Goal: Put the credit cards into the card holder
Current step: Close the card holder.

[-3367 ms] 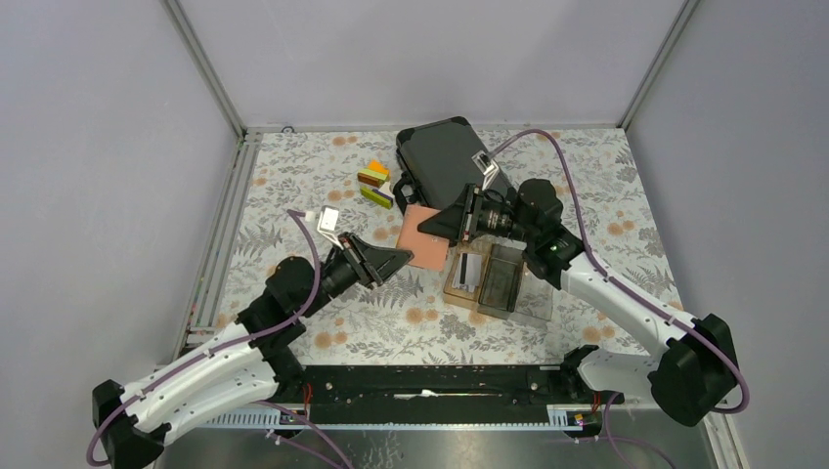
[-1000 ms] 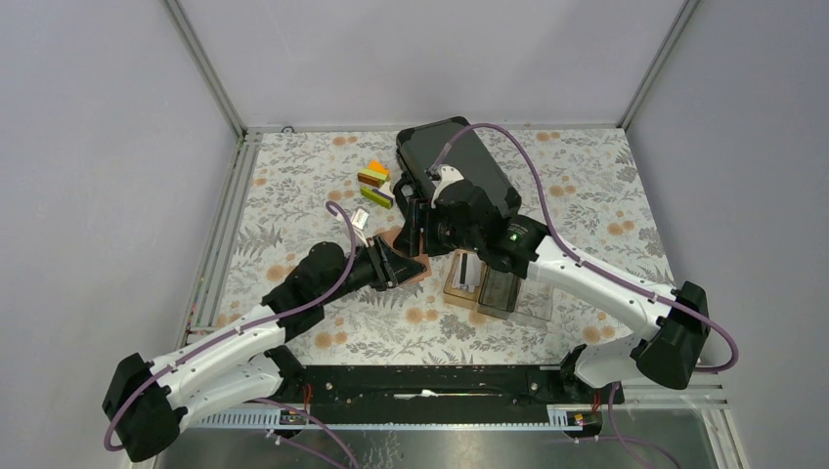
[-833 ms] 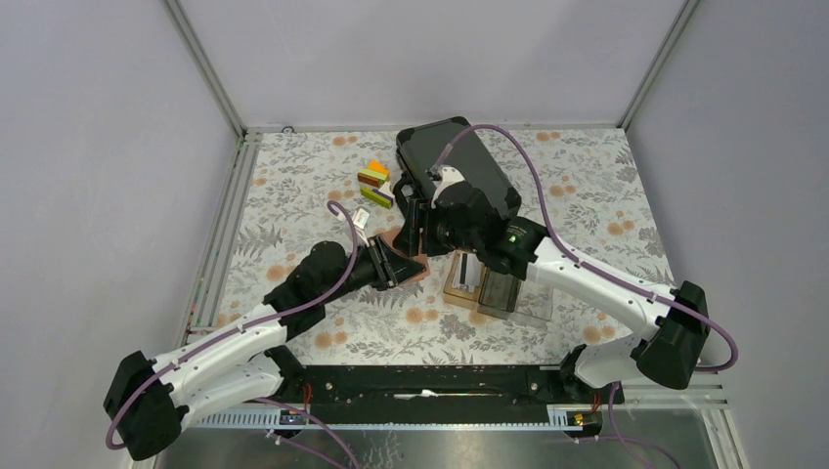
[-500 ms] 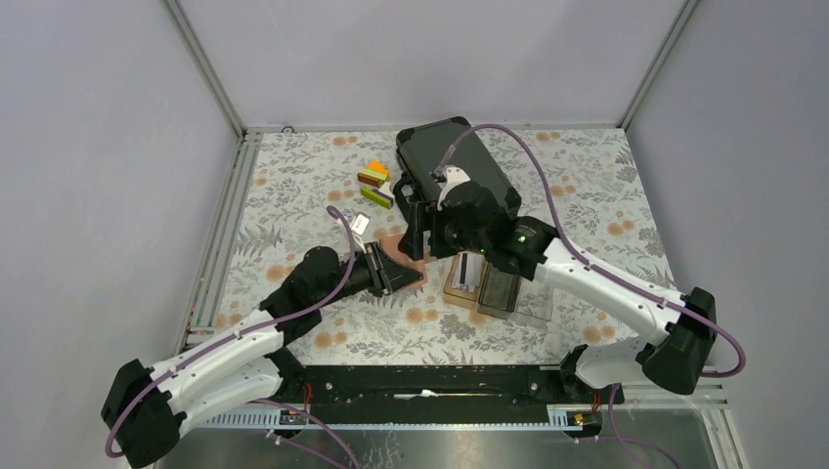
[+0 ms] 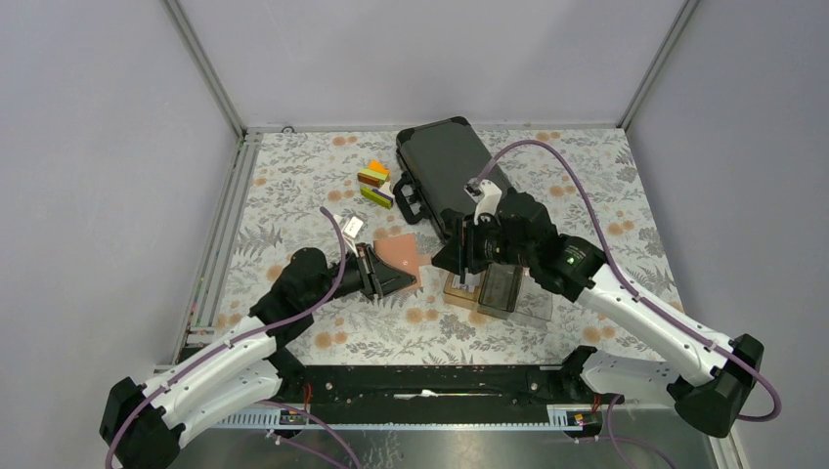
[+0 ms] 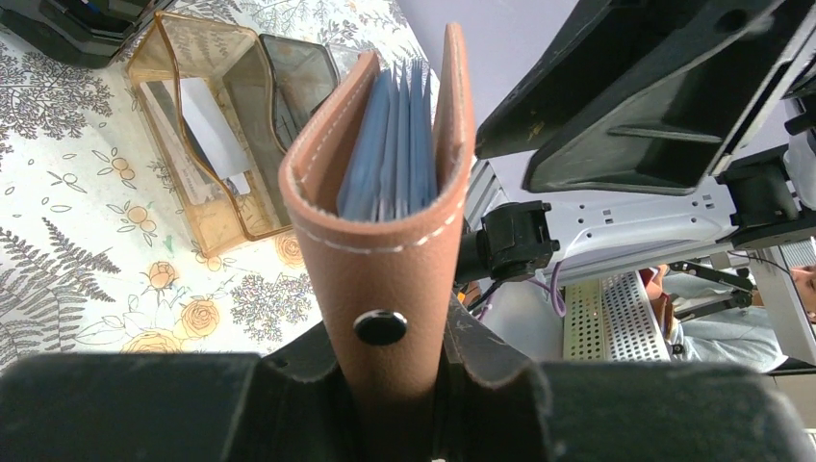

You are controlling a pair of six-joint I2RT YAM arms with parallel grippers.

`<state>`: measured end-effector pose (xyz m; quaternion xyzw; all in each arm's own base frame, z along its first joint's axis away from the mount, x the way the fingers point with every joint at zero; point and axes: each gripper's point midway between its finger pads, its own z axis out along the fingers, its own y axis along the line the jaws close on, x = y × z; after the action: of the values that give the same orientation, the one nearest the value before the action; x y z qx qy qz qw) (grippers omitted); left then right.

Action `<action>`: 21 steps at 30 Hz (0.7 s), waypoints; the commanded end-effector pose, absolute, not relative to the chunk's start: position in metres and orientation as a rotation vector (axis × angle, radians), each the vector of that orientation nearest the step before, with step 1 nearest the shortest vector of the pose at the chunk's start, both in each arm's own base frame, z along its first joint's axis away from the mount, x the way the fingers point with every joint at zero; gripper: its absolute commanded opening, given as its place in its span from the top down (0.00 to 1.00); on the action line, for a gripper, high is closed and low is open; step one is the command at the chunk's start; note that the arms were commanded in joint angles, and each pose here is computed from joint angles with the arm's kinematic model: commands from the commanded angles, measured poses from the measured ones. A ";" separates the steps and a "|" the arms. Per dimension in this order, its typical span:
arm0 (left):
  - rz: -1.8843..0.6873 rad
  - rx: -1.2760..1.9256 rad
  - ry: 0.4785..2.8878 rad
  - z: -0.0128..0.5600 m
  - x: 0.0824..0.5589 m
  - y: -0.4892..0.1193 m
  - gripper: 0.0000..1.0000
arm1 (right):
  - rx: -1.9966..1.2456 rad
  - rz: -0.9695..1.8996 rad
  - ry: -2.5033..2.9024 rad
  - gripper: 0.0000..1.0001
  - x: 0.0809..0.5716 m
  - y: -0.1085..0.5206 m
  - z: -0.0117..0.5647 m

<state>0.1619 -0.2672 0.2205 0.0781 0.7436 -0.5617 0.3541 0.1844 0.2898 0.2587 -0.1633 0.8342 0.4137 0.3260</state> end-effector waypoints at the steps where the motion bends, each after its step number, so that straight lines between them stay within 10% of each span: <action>1: -1.491 0.284 1.806 0.250 0.157 -0.268 1.00 | -0.448 1.120 2.174 0.62 0.185 0.295 0.258; 21: -1.504 0.286 1.799 0.252 0.153 -0.266 1.00 | -0.425 1.123 2.180 0.82 0.193 0.300 0.248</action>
<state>0.1551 -0.2652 0.2244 0.0920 0.7382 -0.5680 0.3521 0.1894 0.2945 0.2407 -0.1598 0.8426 0.4087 0.3121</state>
